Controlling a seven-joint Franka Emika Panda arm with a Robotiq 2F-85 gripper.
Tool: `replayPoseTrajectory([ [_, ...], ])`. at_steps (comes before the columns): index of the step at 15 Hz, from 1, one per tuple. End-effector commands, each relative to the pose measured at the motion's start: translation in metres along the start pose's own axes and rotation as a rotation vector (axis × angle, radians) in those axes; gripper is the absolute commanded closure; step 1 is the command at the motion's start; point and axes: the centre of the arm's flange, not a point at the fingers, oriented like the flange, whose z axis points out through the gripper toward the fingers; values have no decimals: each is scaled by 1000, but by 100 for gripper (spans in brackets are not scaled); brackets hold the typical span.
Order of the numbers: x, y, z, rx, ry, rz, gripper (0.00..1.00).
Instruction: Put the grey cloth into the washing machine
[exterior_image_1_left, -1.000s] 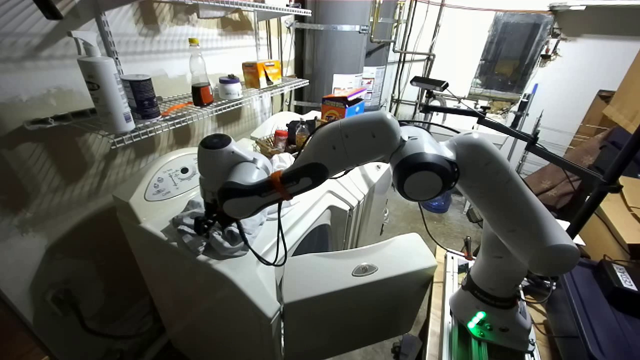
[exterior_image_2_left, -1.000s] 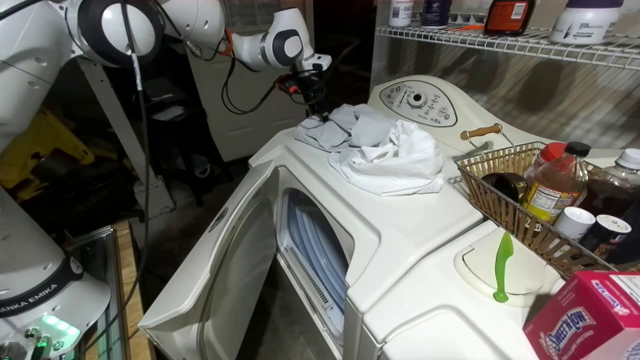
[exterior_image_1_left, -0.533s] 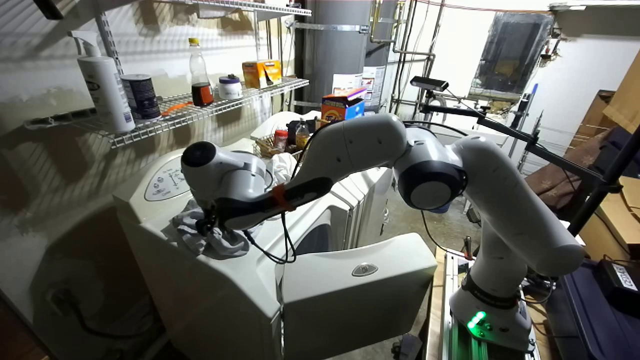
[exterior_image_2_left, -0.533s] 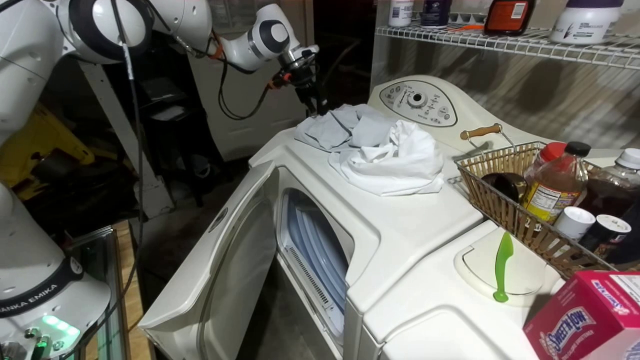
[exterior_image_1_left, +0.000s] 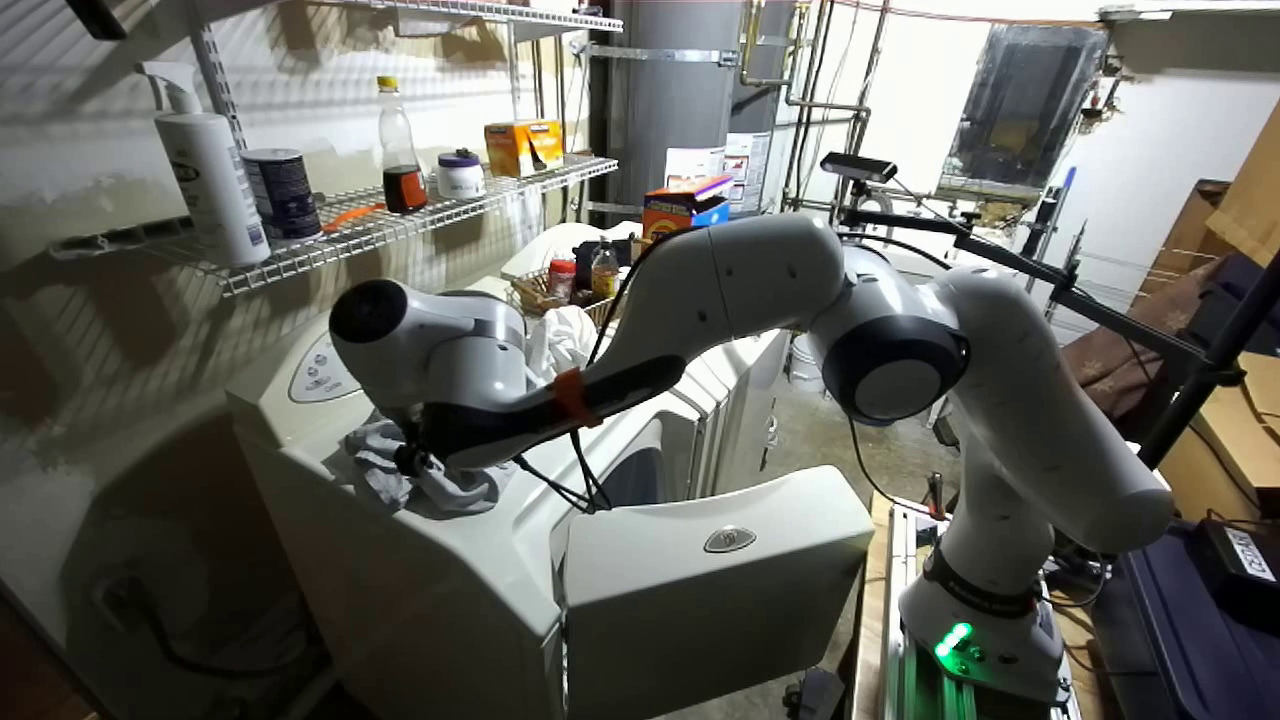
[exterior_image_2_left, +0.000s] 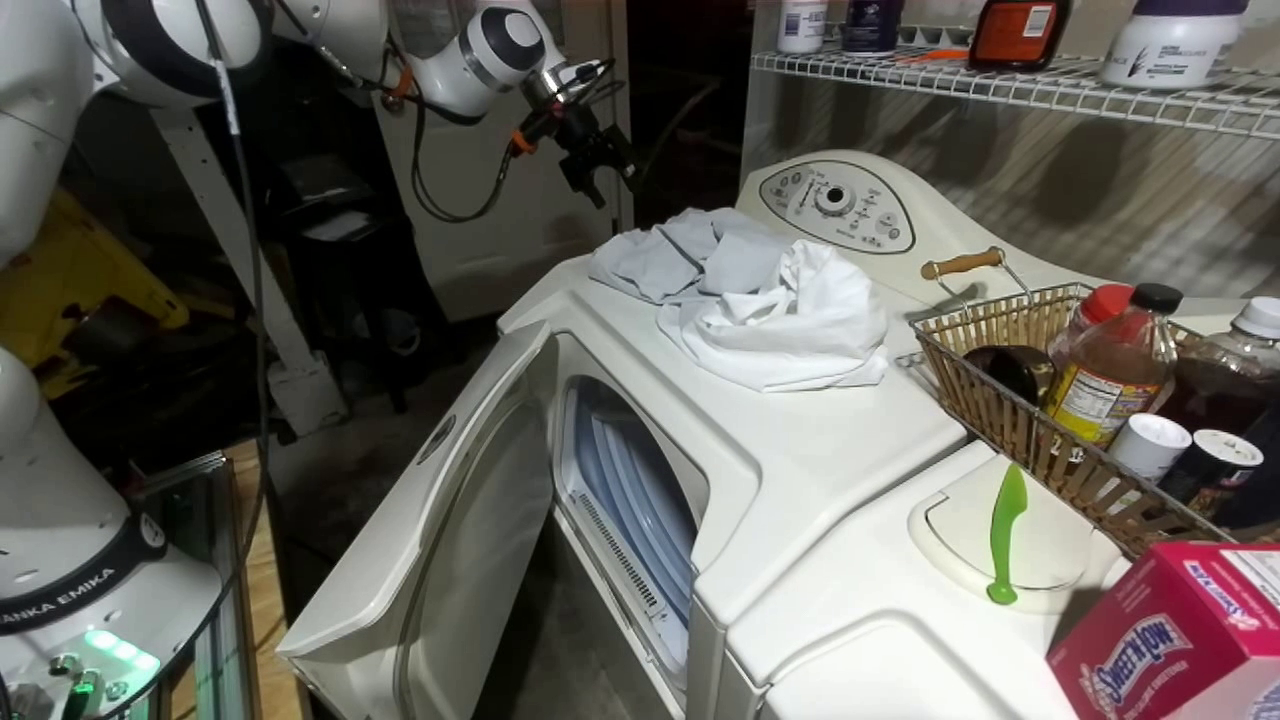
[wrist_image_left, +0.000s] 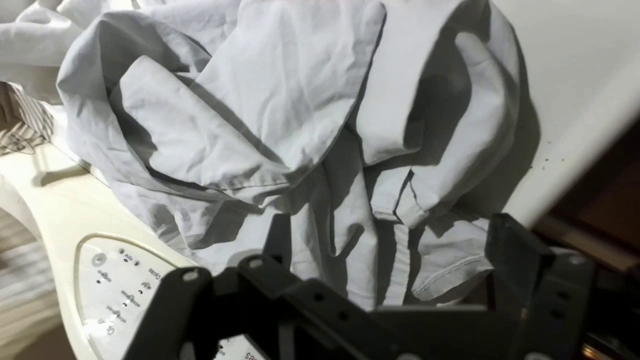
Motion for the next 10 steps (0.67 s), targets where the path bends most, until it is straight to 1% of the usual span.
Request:
replayPoseTrajectory([
  [1, -1, -5, 3, 0, -3, -14, 0],
  [3, -2, -9, 6, -1, -7, -19, 0],
  [6, -1, -7, 6, -1, -6, -16, 0],
  [7, 0, -7, 11, -35, 1, -4, 0],
  [10, 1, -29, 20, -53, -2, 35, 0],
])
